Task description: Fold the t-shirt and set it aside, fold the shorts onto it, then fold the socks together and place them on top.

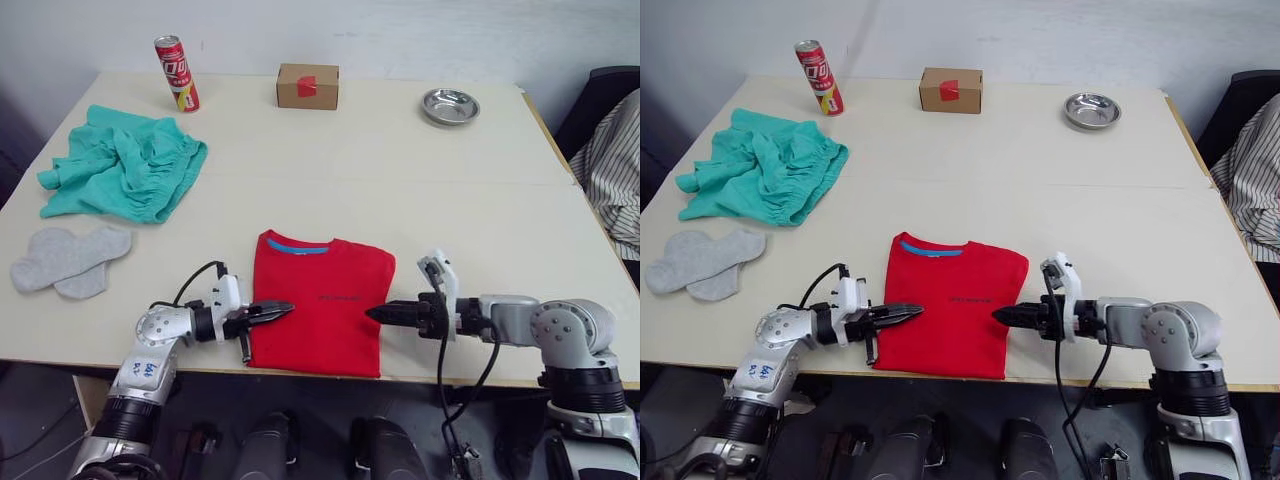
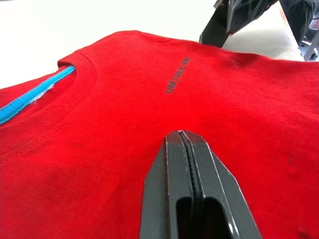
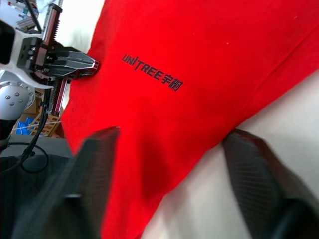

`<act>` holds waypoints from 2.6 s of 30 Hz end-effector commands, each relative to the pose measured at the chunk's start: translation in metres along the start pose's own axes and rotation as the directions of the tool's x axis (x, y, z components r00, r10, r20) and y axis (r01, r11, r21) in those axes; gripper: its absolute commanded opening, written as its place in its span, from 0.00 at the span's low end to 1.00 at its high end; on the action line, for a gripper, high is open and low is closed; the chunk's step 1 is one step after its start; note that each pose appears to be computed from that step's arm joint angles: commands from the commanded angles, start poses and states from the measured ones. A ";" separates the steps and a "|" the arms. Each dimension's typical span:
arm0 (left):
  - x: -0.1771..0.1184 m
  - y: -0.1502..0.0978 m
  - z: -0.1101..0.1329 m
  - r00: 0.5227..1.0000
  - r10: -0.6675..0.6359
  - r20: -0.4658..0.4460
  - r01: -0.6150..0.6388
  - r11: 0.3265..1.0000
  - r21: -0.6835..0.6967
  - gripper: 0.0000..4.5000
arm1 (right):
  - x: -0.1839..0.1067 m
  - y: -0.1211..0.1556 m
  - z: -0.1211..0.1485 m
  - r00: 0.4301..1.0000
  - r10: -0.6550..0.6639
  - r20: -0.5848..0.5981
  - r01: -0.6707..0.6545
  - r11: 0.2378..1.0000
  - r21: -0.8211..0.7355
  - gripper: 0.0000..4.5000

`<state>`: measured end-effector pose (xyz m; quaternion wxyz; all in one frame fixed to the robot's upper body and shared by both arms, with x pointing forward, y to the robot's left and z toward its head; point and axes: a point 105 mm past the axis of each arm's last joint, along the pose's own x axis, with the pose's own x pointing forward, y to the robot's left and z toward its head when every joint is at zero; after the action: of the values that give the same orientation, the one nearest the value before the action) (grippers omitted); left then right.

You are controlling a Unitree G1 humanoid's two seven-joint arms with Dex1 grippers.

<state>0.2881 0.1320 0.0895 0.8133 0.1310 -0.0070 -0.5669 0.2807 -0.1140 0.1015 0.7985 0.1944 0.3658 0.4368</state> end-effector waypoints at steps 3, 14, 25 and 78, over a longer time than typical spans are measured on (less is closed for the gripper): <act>-0.002 0.002 -0.004 1.000 0.010 -0.004 -0.010 1.000 0.015 0.00 | 0.015 0.001 -0.013 0.999 0.005 -0.042 -0.001 0.997 0.075 0.20; -0.008 0.004 0.022 0.989 -0.054 0.137 0.063 0.996 -0.065 0.04 | -0.012 -0.002 0.002 0.999 -0.012 0.051 0.004 0.989 0.149 0.00; -0.030 -0.015 0.063 0.981 -0.103 0.164 0.120 0.988 -0.093 0.71 | -0.110 -0.034 0.027 0.958 -0.188 0.218 0.136 0.963 0.232 0.00; -0.350 -0.076 -0.026 0.125 0.929 -0.349 -0.992 0.108 -0.070 1.00 | -0.065 0.034 0.023 0.847 0.337 0.412 0.233 0.462 -0.856 0.99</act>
<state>0.1137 0.4246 0.0880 0.9916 0.0433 0.0882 0.0836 0.2643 -0.1558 0.1585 0.8469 -0.1130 -0.1286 0.5035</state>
